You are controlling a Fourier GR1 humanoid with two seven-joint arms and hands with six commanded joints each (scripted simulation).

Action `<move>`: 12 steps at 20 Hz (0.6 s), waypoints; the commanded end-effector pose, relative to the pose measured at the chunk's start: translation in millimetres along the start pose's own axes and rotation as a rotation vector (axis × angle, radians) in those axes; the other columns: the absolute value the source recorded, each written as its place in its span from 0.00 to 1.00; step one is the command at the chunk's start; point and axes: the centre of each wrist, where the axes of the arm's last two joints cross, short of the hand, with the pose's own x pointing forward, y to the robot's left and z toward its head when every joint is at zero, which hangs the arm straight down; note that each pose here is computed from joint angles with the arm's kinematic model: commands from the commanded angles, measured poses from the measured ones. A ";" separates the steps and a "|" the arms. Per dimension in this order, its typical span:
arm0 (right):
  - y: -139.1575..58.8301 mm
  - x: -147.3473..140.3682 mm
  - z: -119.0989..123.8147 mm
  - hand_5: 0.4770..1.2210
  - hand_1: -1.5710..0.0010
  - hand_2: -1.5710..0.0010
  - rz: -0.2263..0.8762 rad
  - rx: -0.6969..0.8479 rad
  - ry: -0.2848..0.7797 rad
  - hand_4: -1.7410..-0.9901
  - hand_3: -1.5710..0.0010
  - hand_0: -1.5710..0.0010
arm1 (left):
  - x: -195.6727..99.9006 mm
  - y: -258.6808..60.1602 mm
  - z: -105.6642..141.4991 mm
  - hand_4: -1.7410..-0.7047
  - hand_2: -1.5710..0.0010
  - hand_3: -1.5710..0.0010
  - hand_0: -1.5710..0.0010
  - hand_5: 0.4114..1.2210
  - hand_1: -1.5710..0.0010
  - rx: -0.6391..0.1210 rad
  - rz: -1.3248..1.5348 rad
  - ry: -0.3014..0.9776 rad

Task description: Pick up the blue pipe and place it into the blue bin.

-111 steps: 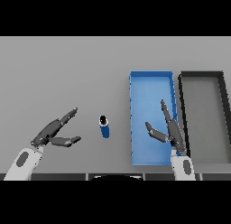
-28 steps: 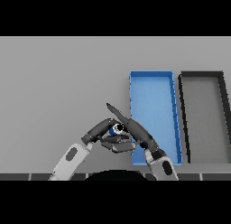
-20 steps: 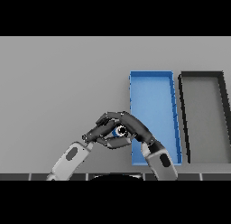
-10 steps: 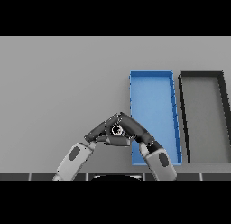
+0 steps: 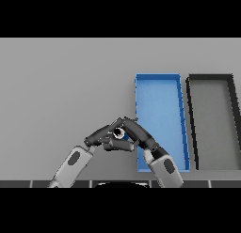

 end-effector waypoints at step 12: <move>0.4 1.0 -1.3 1.00 0.00 0.00 -0.010 -0.001 -0.038 0.34 0.00 0.00 | -4.1 0.9 2.9 0.82 0.99 0.98 0.98 0.20 0.98 0.043 0.029 0.092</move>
